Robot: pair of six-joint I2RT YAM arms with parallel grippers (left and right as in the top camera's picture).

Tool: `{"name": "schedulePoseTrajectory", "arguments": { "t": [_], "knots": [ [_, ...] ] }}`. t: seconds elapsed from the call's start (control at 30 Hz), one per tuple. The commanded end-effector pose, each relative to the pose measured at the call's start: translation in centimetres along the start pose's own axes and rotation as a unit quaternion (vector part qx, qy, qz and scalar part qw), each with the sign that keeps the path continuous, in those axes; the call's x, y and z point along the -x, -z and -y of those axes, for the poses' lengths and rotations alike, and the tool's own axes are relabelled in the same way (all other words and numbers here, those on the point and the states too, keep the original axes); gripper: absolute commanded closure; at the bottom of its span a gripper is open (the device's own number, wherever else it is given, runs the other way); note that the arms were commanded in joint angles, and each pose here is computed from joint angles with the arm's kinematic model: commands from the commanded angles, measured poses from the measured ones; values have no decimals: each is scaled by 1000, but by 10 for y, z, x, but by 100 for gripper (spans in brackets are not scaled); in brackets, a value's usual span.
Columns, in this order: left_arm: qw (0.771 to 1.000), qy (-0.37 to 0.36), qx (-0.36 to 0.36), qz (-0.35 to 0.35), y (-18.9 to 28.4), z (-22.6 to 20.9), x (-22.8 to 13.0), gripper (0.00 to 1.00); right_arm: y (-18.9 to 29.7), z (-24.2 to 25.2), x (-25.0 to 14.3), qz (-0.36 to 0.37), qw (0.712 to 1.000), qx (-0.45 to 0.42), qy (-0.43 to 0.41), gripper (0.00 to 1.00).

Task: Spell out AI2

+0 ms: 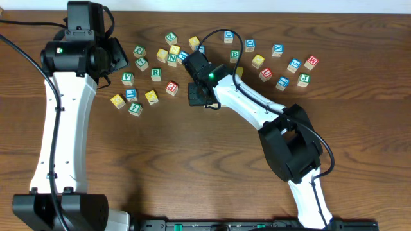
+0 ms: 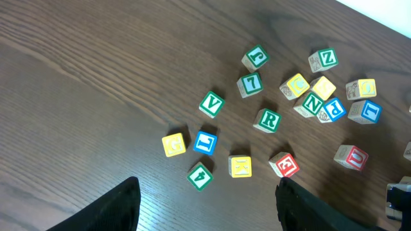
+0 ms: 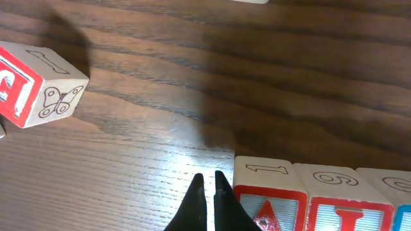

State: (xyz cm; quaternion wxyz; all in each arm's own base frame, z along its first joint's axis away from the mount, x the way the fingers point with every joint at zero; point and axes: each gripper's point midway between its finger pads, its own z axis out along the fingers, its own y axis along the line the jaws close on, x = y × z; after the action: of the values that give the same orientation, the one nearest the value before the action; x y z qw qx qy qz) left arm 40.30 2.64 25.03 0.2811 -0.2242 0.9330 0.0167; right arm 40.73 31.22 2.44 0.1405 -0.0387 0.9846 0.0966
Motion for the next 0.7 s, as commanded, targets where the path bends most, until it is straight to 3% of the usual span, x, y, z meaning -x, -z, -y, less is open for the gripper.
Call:
{"name": "schedulePoseTrajectory", "arguments": {
  "t": [0.0, 0.67],
  "knots": [
    [1000, -6, 5, -8, -4, -2, -4, 33, -4, 9, 4, 3, 1000, -13, -17, 99],
    [1000, -6, 5, -9, -4, -2, -4, 33, -4, 16, 5, -1, 999, -17, -30, 99]
  ]
}}
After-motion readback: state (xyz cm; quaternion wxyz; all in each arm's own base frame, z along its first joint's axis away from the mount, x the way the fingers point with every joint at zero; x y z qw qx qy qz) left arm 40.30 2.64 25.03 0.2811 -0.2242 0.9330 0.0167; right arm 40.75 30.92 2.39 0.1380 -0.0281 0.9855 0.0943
